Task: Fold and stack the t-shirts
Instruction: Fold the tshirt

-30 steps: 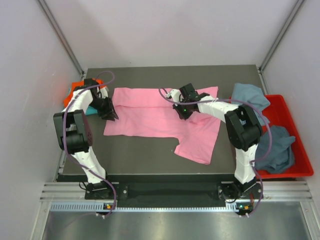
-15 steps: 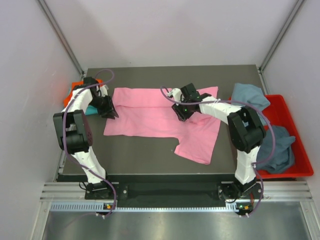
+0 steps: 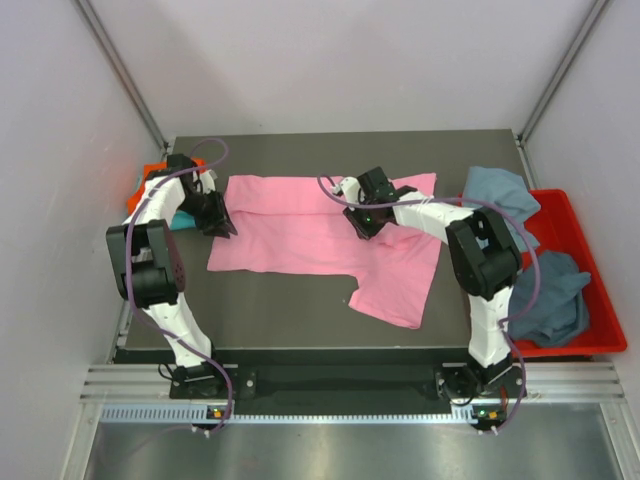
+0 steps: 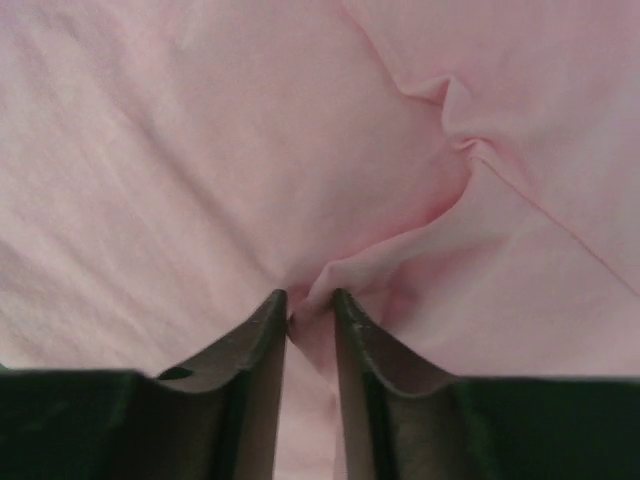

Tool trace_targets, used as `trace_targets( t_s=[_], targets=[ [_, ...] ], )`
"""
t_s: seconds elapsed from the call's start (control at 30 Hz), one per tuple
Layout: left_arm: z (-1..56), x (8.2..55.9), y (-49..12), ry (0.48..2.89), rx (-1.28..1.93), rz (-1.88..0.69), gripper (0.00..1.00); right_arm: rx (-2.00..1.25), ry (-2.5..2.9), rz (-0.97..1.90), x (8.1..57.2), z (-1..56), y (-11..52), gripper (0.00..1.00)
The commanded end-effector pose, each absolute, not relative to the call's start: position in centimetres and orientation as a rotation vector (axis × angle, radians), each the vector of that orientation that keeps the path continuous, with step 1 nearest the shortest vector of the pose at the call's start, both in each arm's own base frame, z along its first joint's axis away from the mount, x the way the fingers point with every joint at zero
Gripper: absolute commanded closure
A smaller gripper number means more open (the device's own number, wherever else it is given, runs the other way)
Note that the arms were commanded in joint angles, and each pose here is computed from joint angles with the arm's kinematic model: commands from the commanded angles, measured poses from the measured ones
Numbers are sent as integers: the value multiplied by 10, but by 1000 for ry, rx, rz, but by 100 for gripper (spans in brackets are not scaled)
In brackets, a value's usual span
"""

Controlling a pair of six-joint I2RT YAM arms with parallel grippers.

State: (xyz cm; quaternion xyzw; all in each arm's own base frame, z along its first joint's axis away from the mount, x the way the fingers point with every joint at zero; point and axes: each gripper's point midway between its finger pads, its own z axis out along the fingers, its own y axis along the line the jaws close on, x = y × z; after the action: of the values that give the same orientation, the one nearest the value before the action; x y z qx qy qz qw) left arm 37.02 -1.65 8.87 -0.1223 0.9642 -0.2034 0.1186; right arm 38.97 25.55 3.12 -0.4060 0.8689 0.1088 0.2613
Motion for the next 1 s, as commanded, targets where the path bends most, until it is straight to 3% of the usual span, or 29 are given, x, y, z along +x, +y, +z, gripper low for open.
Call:
trace_targets(
  t_s=[0.0,0.03,0.23,0.83,0.9,0.93,0.97],
  targets=[
    [95,383,-16,2781,-355,-606,68,-1109,2284,287,404,44,270,77],
    [95,383,-17,2781,-352,-611,68,-1108,2282,285,404,45,270,84],
    [94,386,-17,2780,-358,-616,68,-1091,2272,281,405,54,270,96],
    [92,392,-18,2779,-361,-634,68,-1072,2293,520,370,70,308,97],
    [92,392,-17,2779,-361,-632,69,-1070,2292,515,372,71,308,89],
    [92,391,-17,2780,-359,-630,68,-1057,2296,494,374,70,306,67],
    [92,391,-17,2779,-357,-627,69,-1051,2286,482,376,75,306,61]
  ],
)
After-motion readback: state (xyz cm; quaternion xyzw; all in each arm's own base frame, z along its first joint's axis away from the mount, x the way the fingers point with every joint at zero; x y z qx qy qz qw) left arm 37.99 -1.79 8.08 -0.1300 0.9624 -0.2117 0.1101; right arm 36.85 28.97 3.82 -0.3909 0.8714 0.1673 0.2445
